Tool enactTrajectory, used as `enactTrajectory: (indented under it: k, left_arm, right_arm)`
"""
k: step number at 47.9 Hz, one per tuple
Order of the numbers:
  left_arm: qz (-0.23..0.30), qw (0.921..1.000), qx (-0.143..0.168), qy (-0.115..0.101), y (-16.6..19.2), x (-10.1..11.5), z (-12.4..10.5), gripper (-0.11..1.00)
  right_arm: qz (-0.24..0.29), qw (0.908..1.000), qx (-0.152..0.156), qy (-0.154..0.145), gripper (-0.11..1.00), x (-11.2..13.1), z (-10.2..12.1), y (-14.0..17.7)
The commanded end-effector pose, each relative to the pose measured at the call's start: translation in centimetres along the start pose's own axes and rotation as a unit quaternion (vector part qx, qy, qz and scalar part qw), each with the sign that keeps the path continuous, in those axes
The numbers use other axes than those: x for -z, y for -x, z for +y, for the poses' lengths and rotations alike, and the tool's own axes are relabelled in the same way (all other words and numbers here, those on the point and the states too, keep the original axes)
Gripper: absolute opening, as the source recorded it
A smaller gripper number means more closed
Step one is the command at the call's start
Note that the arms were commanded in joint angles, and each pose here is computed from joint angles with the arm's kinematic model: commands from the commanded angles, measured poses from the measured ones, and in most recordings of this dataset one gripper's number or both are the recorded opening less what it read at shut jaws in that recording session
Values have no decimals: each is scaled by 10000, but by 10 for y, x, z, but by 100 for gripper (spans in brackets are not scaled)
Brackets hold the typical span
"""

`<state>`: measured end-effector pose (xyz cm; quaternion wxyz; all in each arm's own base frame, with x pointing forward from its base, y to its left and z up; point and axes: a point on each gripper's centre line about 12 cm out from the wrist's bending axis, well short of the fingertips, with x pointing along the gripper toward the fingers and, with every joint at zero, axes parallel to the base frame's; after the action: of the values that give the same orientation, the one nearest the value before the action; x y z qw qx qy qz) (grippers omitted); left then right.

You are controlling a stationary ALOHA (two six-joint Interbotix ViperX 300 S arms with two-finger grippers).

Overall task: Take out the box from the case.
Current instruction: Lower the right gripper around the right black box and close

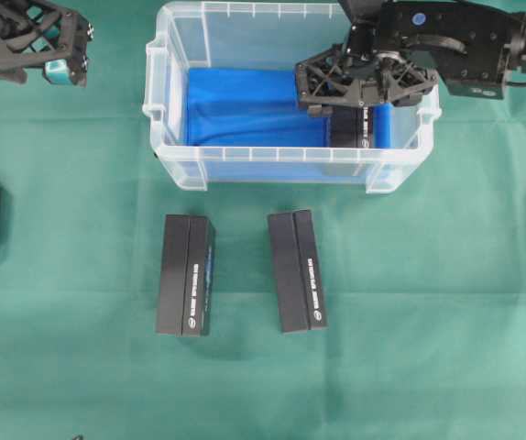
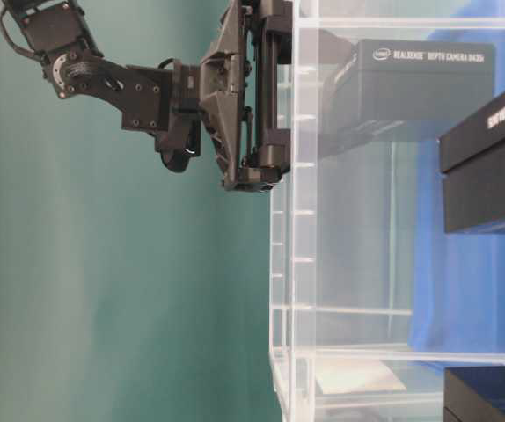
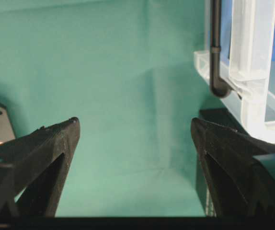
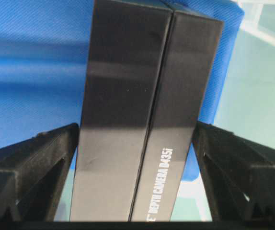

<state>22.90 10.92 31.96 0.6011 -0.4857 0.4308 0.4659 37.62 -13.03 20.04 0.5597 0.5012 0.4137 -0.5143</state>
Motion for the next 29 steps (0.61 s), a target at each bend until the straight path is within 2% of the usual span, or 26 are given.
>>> enactTrajectory:
  k: [1,14,17,21,29]
  left_arm:
    - [-46,9999,117,-30,7,2,0,100]
    - [-38,9999,103,-38,6,2,0,100]
    - [-38,9999,103,-38,6,2,0,100]
    - [-42,9999,110,-38,6,2,0,100]
    - [-35,9999,97,-38,6,2,0,100]
  right_arm:
    - [-5,9999,-99,-49,91,-1,2,4]
    - [-13,9998,-104,-145,89,-2,2,4]
    - [-19,9998,-112,-148,84,-2,3,3]
    - [-26,9998,-133,-166,66,-2,3,5]
    - [-24,9997,-157,-165,65,-2,5,6]
